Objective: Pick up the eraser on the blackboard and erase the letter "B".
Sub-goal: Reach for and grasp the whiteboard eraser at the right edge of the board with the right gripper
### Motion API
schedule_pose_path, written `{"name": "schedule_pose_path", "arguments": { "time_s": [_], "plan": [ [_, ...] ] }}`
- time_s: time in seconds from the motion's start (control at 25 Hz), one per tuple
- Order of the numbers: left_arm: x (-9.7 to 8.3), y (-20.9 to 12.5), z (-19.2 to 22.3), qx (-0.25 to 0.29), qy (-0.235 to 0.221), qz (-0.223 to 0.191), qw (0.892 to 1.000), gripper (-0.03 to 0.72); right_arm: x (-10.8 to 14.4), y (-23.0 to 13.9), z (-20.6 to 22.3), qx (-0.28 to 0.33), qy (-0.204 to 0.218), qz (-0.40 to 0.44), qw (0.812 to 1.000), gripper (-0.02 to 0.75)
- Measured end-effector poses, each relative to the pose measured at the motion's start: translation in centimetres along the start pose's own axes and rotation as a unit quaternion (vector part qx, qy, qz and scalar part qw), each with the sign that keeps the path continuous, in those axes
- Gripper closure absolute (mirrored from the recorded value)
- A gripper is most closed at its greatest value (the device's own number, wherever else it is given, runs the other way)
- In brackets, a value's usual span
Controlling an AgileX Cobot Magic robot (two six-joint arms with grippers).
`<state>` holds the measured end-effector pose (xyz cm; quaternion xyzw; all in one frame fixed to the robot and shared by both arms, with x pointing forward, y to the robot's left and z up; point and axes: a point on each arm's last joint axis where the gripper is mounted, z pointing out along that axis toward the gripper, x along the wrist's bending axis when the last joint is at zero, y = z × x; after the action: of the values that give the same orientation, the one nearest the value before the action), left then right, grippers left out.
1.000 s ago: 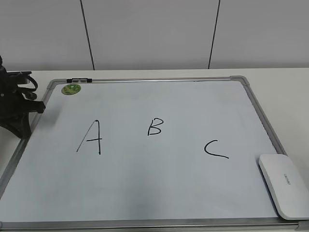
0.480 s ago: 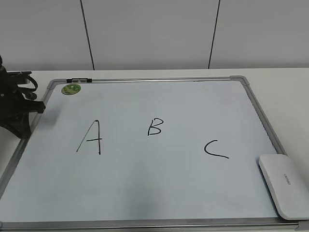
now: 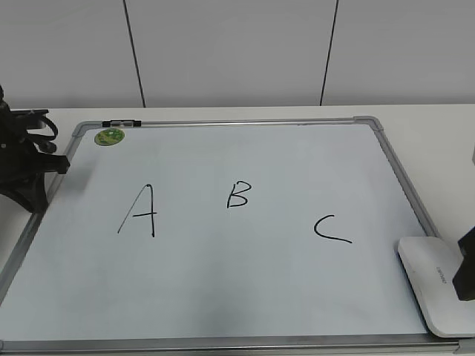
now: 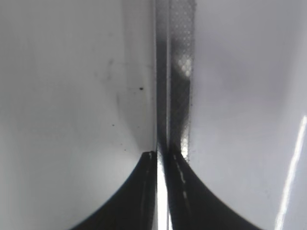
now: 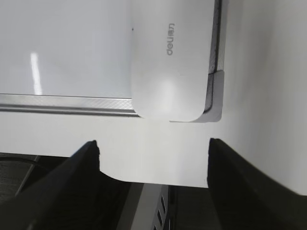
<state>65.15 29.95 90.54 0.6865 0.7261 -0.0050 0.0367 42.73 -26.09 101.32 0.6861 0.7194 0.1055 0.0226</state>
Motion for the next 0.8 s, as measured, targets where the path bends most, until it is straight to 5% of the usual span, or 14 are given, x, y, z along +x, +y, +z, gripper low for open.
{"name": "schedule_pose_path", "arguments": {
  "time_s": [0.8],
  "plan": [
    [0.0,0.0,0.0,0.000,0.000,0.000,1.000,0.634,0.6,5.7,5.7,0.062,-0.048,0.009,0.997,0.206]
  ]
}}
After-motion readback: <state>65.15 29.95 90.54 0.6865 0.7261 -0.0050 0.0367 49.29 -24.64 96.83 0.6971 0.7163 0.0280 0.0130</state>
